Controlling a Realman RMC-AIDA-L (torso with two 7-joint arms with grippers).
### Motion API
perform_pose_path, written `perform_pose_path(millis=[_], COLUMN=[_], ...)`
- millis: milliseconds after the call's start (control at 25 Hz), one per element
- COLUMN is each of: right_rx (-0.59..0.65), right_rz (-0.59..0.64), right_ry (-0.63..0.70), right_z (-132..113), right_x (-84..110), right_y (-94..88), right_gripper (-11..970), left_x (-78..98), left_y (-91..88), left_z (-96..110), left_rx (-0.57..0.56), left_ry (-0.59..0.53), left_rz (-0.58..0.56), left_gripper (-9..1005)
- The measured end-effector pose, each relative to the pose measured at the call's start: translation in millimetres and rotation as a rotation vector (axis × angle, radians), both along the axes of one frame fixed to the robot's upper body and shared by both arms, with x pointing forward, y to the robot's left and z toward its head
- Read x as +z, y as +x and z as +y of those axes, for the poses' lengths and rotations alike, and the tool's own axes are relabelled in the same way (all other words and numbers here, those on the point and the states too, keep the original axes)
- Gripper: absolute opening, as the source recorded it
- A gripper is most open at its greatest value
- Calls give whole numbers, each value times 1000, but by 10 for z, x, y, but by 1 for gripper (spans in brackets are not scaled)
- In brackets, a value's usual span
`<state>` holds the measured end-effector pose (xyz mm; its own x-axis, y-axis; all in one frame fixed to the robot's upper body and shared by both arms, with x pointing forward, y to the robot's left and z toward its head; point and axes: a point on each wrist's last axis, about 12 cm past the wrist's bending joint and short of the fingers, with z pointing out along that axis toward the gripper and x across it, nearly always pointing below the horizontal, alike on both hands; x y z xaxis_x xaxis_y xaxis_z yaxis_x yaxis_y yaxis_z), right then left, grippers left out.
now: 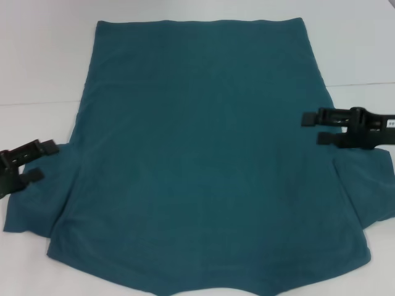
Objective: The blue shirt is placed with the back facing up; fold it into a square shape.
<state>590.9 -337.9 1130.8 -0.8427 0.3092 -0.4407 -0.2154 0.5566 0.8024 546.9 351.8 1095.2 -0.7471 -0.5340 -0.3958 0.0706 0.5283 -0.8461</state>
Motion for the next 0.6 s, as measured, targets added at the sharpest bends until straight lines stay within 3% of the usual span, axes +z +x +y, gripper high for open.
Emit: perform_pose_path(millis=[280,600], right_rx=[-8,28], right_rz=[57,68], right_ry=[-82,-114], right_z=[-76,17], right_x=[280,336], right_y=[362,420], right_gripper=[941,941], left_x=[-39,-119], left_y=[-30,27], left_z=[125,253], left_rx=[67,186], left_ry=[6,73], left_rz=[32,65], left_gripper=[919,912])
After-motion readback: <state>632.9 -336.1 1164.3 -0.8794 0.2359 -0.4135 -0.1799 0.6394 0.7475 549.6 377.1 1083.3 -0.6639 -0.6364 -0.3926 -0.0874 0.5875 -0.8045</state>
